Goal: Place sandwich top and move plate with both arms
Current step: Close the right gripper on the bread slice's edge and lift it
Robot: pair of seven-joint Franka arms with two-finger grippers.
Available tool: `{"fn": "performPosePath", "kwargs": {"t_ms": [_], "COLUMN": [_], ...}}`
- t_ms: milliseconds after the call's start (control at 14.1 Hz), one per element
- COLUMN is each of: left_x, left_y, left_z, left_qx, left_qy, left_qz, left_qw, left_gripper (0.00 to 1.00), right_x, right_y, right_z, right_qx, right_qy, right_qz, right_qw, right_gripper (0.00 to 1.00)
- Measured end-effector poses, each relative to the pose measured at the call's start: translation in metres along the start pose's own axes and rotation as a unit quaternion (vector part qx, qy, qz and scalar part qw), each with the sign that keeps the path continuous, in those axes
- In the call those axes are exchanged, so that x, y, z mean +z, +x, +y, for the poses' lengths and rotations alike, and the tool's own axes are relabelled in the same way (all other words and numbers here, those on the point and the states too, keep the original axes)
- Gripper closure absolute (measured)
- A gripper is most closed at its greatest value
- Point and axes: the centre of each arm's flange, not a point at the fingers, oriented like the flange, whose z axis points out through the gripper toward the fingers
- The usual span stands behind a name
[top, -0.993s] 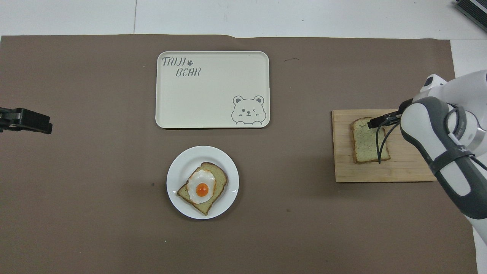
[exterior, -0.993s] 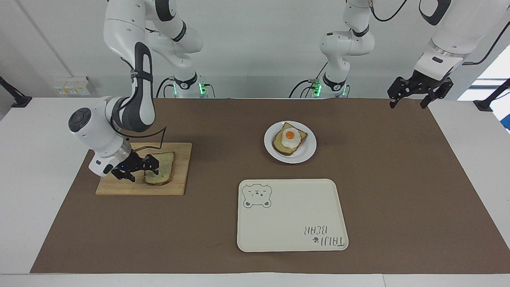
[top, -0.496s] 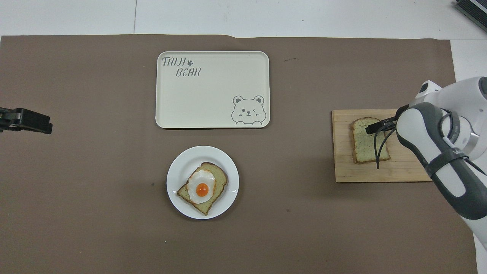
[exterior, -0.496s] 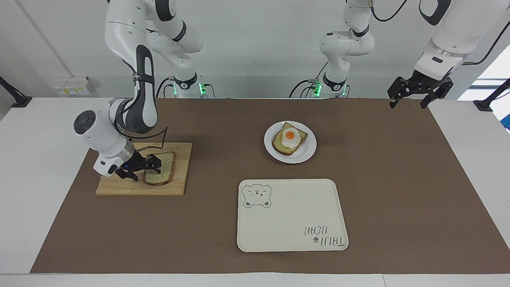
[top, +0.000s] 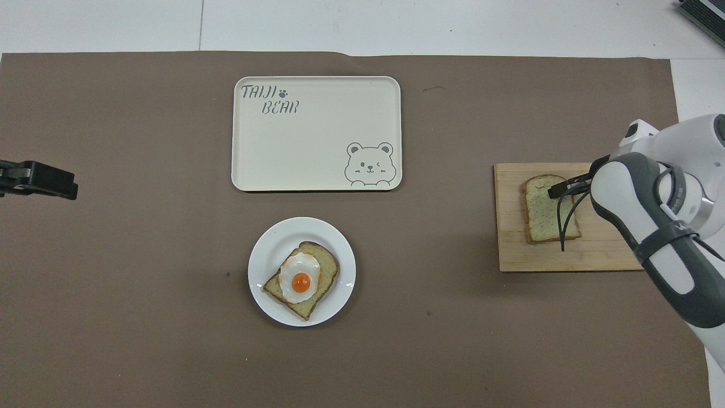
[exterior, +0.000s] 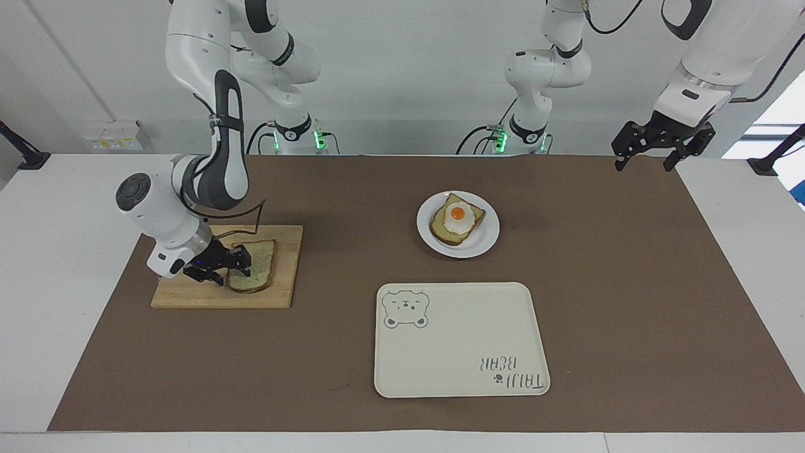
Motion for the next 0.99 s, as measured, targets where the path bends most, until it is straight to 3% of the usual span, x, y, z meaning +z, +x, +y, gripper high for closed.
{"fn": "performPosePath", "kwargs": {"t_ms": [142, 355, 709, 993], "left_x": [0.0, 0.0, 0.0, 0.0], "left_y": [0.0, 0.0, 0.0, 0.0], "left_z": [0.0, 0.0, 0.0, 0.0], "left_qx": [0.0, 0.0, 0.0, 0.0], "left_qy": [0.0, 0.0, 0.0, 0.0], "left_qz": [0.0, 0.0, 0.0, 0.0], "left_qw": [1.0, 1.0, 1.0, 1.0], "left_gripper": [0.0, 0.0, 0.0, 0.0], "right_x": [-0.002, -0.0051, -0.005, -0.0054], "right_y": [0.0004, 0.0, 0.0003, 0.001], "right_z": [-0.0001, 0.0011, 0.0003, -0.0005], "right_qx": [0.0, 0.001, 0.0, -0.001], "right_qy": [-0.001, -0.002, -0.002, -0.002], "right_qz": [0.003, 0.005, 0.005, 0.006], "right_qw": [1.0, 1.0, 1.0, 1.0], "right_gripper": [0.68, 0.83, 0.94, 0.94]}}
